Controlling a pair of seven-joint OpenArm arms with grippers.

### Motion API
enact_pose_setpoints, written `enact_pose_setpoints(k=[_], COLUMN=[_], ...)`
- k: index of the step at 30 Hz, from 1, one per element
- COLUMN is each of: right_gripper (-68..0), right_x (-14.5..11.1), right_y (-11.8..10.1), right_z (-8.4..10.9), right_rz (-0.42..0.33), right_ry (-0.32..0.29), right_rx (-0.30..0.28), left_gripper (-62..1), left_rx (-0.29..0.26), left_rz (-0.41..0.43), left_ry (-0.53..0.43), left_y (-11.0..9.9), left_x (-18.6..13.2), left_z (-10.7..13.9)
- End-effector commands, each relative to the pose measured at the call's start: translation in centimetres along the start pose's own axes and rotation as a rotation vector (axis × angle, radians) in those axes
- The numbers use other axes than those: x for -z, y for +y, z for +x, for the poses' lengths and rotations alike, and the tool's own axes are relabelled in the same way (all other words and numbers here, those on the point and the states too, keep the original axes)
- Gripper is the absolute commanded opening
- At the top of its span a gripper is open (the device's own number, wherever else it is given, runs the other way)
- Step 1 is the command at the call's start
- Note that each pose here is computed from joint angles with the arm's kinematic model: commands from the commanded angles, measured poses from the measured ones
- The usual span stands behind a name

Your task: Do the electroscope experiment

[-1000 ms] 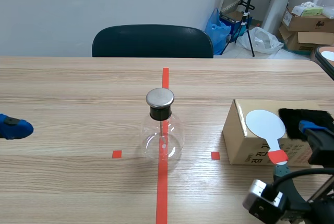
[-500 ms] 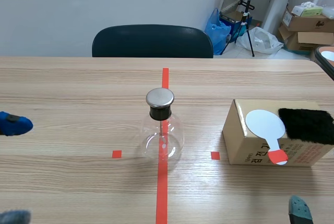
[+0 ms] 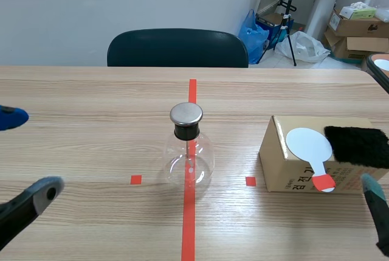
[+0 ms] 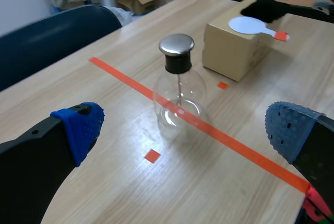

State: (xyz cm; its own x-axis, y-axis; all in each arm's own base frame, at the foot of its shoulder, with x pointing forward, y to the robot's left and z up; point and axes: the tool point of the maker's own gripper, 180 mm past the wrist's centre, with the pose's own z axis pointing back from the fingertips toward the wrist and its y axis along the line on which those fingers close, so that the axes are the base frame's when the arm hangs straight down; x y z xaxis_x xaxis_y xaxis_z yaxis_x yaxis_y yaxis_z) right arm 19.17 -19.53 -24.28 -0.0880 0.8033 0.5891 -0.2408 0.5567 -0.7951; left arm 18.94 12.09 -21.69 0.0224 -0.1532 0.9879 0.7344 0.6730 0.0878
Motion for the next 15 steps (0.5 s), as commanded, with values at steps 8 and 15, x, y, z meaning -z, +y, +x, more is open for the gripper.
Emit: enact_pose_setpoints(k=[8,15], right_gripper=[0.4,0.4], right_x=[1.9,3.4], right_y=[-2.2,-2.3], right_z=[2.0,2.5], right_rz=[0.077,0.142], right_ry=[-0.101,-0.108], right_rx=[0.211,0.356], left_gripper=[1.4,1.4], left_rx=[0.017,0.054], left_rz=[0.093,0.104], left_ry=[-0.041,-0.067], left_y=[-1.9,-3.1], left_x=[1.0,1.1], left_z=[3.9,6.0])
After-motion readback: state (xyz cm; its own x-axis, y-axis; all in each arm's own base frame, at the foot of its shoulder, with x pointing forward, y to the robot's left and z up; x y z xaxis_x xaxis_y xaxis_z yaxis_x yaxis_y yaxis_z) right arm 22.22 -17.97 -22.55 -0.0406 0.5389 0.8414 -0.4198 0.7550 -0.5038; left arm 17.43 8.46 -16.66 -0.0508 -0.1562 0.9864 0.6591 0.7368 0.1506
